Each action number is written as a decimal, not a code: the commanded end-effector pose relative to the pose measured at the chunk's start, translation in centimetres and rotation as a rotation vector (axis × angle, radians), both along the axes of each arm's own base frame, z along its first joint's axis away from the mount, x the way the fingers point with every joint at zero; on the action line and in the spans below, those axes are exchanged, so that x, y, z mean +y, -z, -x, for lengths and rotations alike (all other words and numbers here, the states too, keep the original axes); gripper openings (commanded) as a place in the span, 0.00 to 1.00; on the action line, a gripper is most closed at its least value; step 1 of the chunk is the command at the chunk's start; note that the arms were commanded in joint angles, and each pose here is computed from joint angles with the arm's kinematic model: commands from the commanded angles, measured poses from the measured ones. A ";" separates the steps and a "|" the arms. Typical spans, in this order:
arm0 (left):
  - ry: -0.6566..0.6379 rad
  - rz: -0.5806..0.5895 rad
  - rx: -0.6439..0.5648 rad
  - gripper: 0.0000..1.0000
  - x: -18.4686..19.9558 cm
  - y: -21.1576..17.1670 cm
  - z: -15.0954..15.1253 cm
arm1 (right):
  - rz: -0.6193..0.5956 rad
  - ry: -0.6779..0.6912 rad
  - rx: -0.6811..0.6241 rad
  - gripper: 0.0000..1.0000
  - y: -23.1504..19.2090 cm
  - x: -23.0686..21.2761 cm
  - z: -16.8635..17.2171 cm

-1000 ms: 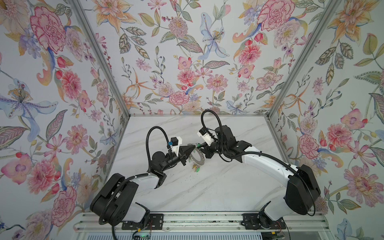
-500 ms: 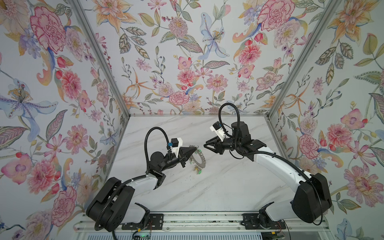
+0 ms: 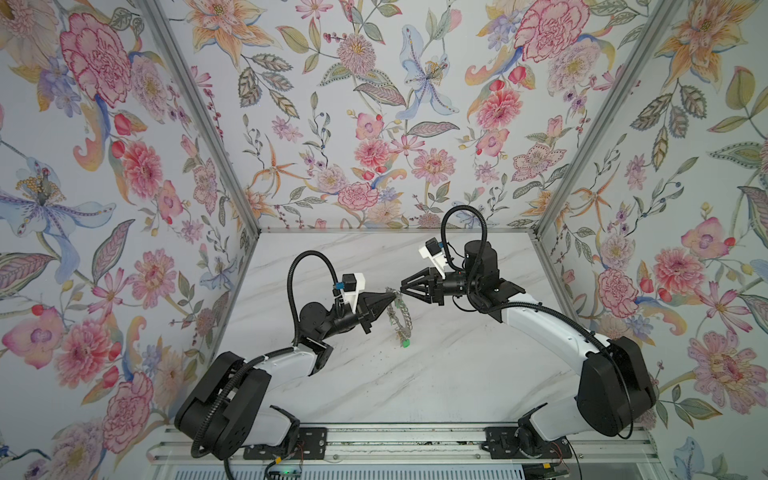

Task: Remove the keys from the keyring

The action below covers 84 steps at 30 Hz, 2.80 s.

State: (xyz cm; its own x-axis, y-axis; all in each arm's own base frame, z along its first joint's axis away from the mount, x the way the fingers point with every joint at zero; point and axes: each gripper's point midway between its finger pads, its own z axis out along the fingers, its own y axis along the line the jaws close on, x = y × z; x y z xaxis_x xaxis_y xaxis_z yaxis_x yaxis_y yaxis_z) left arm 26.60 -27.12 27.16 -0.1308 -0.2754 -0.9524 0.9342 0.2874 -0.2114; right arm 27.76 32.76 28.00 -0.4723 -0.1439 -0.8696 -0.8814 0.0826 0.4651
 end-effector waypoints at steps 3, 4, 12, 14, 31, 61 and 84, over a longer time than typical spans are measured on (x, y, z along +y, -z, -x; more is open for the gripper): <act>0.011 0.054 -0.087 0.00 -0.1 -2.7 0.1 | -0.027 -0.067 -0.008 0.29 -0.5 0.8 1.3; 0.011 0.058 -0.089 0.00 -0.1 -2.8 0.1 | -0.026 -0.069 -0.007 0.29 -0.4 0.8 1.3; -0.001 0.077 -0.096 0.00 0.0 -3.4 -0.1 | -0.007 -0.081 0.001 0.17 0.0 1.0 1.5; -0.022 0.076 -0.096 0.00 0.2 -3.3 -0.3 | -0.006 -0.078 -0.008 0.16 -0.2 0.9 1.7; -0.106 0.013 -0.023 0.40 1.3 -0.6 -1.6 | 0.171 0.048 -0.063 0.00 0.5 0.5 -0.1; -0.094 -0.334 0.072 0.49 1.4 6.7 -4.3 | 0.922 -0.012 -0.265 0.00 5.5 1.4 -1.1; 0.030 -0.298 -0.028 0.36 0.5 4.1 -2.3 | 0.858 -0.133 -0.245 0.00 5.2 3.0 1.3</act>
State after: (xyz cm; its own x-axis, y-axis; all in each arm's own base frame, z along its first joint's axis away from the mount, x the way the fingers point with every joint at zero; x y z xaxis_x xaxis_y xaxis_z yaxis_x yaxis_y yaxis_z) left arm 29.33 -26.35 20.66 -0.1775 0.0515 -0.9828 0.9262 0.3464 -0.1491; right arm 27.81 34.07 22.14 -0.2891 -0.8332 -0.4713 -0.9524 0.3001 0.0535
